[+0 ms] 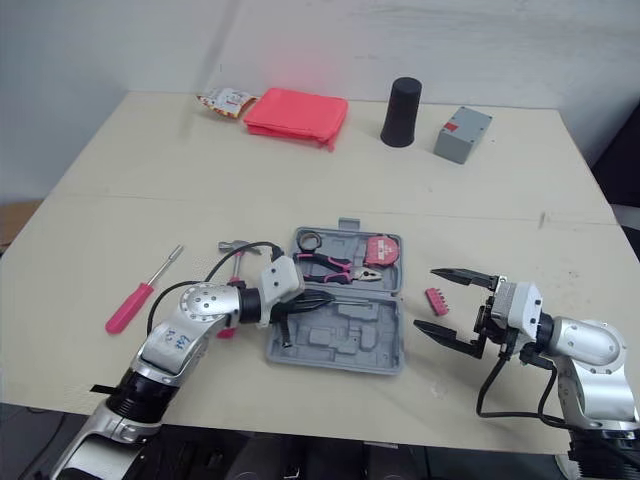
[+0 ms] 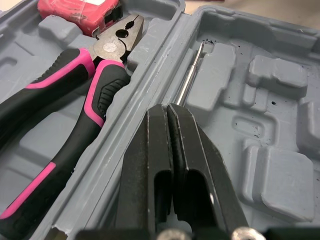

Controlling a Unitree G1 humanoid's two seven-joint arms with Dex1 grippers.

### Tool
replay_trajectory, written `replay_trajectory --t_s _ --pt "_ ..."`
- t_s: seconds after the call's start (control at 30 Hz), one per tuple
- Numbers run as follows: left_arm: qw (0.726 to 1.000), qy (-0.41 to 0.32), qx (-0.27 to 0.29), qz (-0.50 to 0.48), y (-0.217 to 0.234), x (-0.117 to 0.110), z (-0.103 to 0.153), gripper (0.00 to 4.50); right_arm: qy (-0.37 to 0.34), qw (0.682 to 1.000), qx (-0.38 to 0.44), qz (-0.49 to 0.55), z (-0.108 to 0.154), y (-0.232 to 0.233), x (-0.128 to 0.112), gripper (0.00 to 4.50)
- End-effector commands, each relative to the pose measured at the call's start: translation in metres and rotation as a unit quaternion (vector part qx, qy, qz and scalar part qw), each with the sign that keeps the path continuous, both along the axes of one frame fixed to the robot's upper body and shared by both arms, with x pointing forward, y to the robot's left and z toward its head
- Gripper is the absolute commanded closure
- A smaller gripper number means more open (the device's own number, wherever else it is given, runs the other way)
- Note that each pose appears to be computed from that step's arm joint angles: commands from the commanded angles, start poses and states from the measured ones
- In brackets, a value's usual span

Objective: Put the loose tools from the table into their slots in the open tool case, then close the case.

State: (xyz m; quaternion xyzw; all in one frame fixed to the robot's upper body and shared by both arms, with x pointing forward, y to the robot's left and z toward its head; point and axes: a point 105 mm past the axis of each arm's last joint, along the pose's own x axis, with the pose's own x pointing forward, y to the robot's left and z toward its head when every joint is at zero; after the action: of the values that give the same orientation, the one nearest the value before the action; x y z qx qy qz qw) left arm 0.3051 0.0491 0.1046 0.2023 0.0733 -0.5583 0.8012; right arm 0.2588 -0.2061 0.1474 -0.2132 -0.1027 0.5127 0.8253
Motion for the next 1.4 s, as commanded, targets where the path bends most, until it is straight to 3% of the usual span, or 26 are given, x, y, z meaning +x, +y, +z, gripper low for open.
replay_trajectory --t_s 0.03,0.2,0.3,0.4,0.53,0.7,0.87,0.97,1.03,1.2,1.23,1.3,1.4 --pt "0.995 0.045 0.087 0.017 0.016 -0.004 -0.043 4.47 -0.015 1.000 0.000 0.003 0.006 0.000 0.000 0.00" --pt "0.981 0.123 0.132 0.068 0.030 -0.005 -0.070 4.47 -0.012 1.000 0.001 -0.001 0.000 -0.005 0.001 0.00" --pt "0.975 0.139 0.162 0.062 0.034 -0.010 -0.080 4.47 -0.014 1.000 0.002 0.000 0.000 -0.004 0.000 0.00" --pt "0.978 0.128 0.153 0.062 0.030 -0.008 -0.078 4.47 -0.015 1.000 0.003 0.000 0.000 -0.004 0.000 0.00" --pt "0.991 0.075 0.090 0.060 0.019 0.002 -0.052 4.47 -0.016 1.000 0.003 -0.003 -0.001 -0.005 -0.001 0.00" --pt "0.995 -0.069 -0.068 -0.022 0.022 -0.004 0.041 4.47 -0.024 0.999 -0.011 -0.036 0.006 -0.031 0.002 0.00" --pt "0.987 -0.136 -0.079 -0.022 0.059 -0.006 0.079 4.47 -0.026 0.998 -0.034 -0.055 0.013 -0.048 0.002 0.00" --pt "0.989 -0.121 -0.062 0.051 0.114 -0.007 0.085 3.68 -0.035 0.994 -0.051 -0.091 0.022 -0.067 0.000 0.00" --pt "0.983 -0.118 -0.048 0.130 0.164 -0.011 0.087 2.84 -0.042 0.990 -0.060 -0.120 0.029 -0.080 -0.003 0.00" --pt "0.937 -0.161 -0.045 0.308 0.265 -0.029 0.101 1.01 -0.042 0.979 -0.076 -0.183 0.030 -0.112 -0.013 0.00" --pt "0.925 -0.165 -0.042 0.340 0.283 -0.035 0.102 0.48 -0.041 0.976 -0.078 -0.199 0.029 -0.120 -0.015 0.00" --pt "0.903 -0.166 -0.035 0.394 0.314 -0.048 0.101 0.03 -0.040 0.969 -0.079 -0.229 0.028 -0.133 -0.017 0.00" --pt "0.836 -0.155 -0.025 0.525 0.390 -0.094 0.095 0.03 -0.035 0.953 -0.083 -0.291 0.024 -0.160 -0.023 0.00"
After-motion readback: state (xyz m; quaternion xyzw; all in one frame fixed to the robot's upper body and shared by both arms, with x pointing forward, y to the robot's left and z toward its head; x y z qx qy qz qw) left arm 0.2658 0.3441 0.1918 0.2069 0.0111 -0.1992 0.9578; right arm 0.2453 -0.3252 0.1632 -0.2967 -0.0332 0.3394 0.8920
